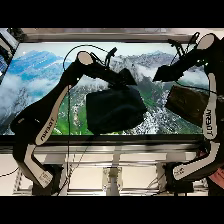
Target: Fold the clothes and pants, and hang the long-sleeved shirts on hangers.
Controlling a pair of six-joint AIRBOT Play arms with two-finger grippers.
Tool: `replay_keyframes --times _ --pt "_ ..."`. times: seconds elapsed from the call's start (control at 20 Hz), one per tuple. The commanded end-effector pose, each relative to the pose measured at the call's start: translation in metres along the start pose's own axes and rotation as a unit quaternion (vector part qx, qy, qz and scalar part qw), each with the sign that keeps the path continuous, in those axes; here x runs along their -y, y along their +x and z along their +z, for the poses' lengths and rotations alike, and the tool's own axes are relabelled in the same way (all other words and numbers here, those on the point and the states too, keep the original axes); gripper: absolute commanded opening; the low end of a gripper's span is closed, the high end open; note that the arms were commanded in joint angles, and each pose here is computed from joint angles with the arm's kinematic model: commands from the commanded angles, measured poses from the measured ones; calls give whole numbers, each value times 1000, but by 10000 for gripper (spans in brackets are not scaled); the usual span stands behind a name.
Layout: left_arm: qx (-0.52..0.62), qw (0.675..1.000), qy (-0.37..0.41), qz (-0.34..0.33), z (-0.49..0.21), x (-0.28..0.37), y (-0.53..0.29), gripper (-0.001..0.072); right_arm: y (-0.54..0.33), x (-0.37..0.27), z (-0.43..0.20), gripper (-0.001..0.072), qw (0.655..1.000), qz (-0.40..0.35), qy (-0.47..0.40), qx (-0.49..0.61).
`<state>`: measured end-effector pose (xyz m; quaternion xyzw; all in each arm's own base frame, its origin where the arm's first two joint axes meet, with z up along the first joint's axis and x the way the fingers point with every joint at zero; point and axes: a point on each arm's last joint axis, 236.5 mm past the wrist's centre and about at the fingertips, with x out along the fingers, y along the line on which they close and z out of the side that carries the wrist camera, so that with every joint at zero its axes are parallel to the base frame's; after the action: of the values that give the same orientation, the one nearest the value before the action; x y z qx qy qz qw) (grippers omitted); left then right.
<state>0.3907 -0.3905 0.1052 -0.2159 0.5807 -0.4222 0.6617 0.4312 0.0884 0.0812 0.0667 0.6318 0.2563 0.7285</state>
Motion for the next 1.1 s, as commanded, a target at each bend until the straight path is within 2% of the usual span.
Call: replay_keyframes --times 0.0,0.1,0.15,0.25,0.35,0.4,0.45,0.5,0.55,0.6,1.0,1.05 --pt "-23 969 5 247 -14 -104 -55 525 38 -30 -21 691 998 35 -19 -50" --pt "-26 926 12 376 -19 -142 -105 526 69 -35 -31 690 997 25 -26 -72" --pt "-24 912 15 408 -21 -147 -124 526 82 -35 -34 689 996 14 -28 -79" --pt "-12 895 18 445 -23 -149 -154 526 104 -41 -45 678 994 10 -30 -101" --pt "-2 890 15 455 -30 -148 -173 525 122 -49 -59 670 991 15 -32 -130" --pt "-1 890 9 457 -37 -150 -181 525 130 -51 -66 624 990 14 -35 -139" --pt "0 889 2 459 -47 -153 -188 525 136 -51 -73 525 988 14 -34 -149" --pt "3 888 -4 460 -56 -157 -195 525 142 -49 -82 350 986 12 -30 -163" --pt "7 887 -9 461 -68 -161 -202 525 143 -48 -94 53 983 16 -26 -183" --pt "15 887 -12 462 -80 -166 -208 525 139 -45 -109 26 977 21 -30 -210" --pt "68 878 -50 471 -172 -200 -243 525 142 10 -175 29 963 0 54 -262" --pt "71 877 -55 472 -177 -203 -246 525 144 12 -182 47 961 1 60 -270"
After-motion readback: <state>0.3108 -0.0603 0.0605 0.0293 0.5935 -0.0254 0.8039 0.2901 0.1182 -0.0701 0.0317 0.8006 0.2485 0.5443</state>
